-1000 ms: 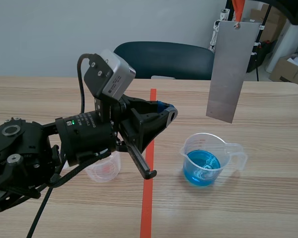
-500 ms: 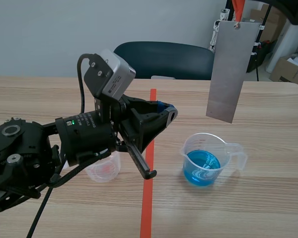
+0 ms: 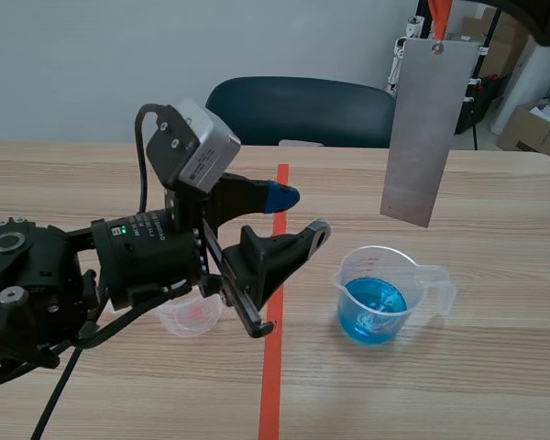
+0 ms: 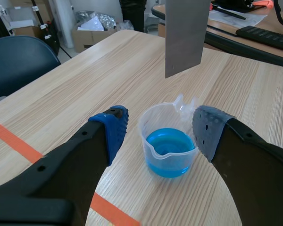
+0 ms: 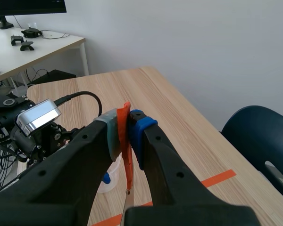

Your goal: Do the redox reaction experiment. lower the plate into the blue solution

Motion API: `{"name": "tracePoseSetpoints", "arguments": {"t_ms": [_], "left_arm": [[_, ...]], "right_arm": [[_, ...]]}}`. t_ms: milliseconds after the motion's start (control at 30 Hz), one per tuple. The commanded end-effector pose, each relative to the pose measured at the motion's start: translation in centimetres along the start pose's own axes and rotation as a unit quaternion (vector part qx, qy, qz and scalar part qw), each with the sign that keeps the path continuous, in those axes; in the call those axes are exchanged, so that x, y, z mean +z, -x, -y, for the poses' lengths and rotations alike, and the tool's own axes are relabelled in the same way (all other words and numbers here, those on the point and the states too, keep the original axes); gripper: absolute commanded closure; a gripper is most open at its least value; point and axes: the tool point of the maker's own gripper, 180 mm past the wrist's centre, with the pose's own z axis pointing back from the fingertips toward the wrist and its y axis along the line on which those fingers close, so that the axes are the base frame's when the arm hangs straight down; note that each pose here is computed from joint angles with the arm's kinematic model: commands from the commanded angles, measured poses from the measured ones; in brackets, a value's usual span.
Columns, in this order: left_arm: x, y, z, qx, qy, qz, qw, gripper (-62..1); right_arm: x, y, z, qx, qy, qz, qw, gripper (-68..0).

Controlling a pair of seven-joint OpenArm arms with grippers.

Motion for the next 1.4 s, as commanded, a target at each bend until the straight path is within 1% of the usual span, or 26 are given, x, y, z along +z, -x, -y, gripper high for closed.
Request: {"name": "tracePoseSetpoints", "arguments": {"t_ms": [0,100,167,300,433,633,700,800,967,1067,1133,1233,1367], "left_arm": [[0.4,-0.3,0.0,0.000,0.000,0.005,1.0000,-34.5],[1.1,0.5,0.1,0.001,0.001,-0.007,1.0000,-35.0],[1.6,0.8,0.3,0.004,0.002,-0.007,1.0000,-35.0],[2.8,0.8,0.7,0.010,0.004,0.010,0.9999,-35.0],[4.1,1.2,1.2,0.016,0.008,0.015,0.9997,-41.4],[6.2,1.7,1.7,0.025,0.010,0.024,0.9993,-48.7],[6.9,1.6,1.7,0.027,0.008,0.030,0.9992,-50.8],[8.0,1.7,1.6,0.028,0.005,0.032,0.9991,-51.1],[9.5,2.0,1.4,0.026,0.003,0.027,0.9993,-51.3],[10.4,2.2,1.3,0.025,0.002,0.022,0.9994,-51.3],[11.1,2.2,1.4,0.029,0.003,0.023,0.9993,-51.6],[12.0,2.2,1.7,0.034,0.005,0.022,0.9992,-54.4],[13.3,2.3,2.2,0.042,0.012,0.022,0.9988,-54.5]], "right_arm": [[0.2,-1.1,0.3,0.008,0.002,0.013,0.9999,0.3],[0.2,-1.1,0.3,0.008,0.002,0.013,0.9999,0.3],[0.2,-1.1,0.3,0.009,0.002,0.012,0.9999,0.3],[0.2,-1.0,0.3,0.013,0.001,0.008,0.9999,0.3],[0.2,-0.9,0.2,0.013,0.001,0.008,0.9999,0.3],[0.1,-0.8,0.2,0.016,0.001,0.006,0.9999,0.3],[0.1,-0.7,0.2,0.013,0.002,0.006,0.9999,0.3],[0.2,-0.2,0.1,0.006,0.003,0.003,1.0000,0.3],[0.0,0.5,0.3,0.023,0.011,-0.004,0.9997,0.3],[-0.1,0.7,0.4,0.022,0.012,-0.004,0.9997,0.3],[-0.2,0.8,0.4,0.024,0.012,-0.005,0.9996,0.3],[-0.3,1.0,0.5,0.021,0.013,-0.004,0.9997,0.3],[-0.3,1.4,0.8,0.019,0.017,-0.005,0.9997,0.3]]}}
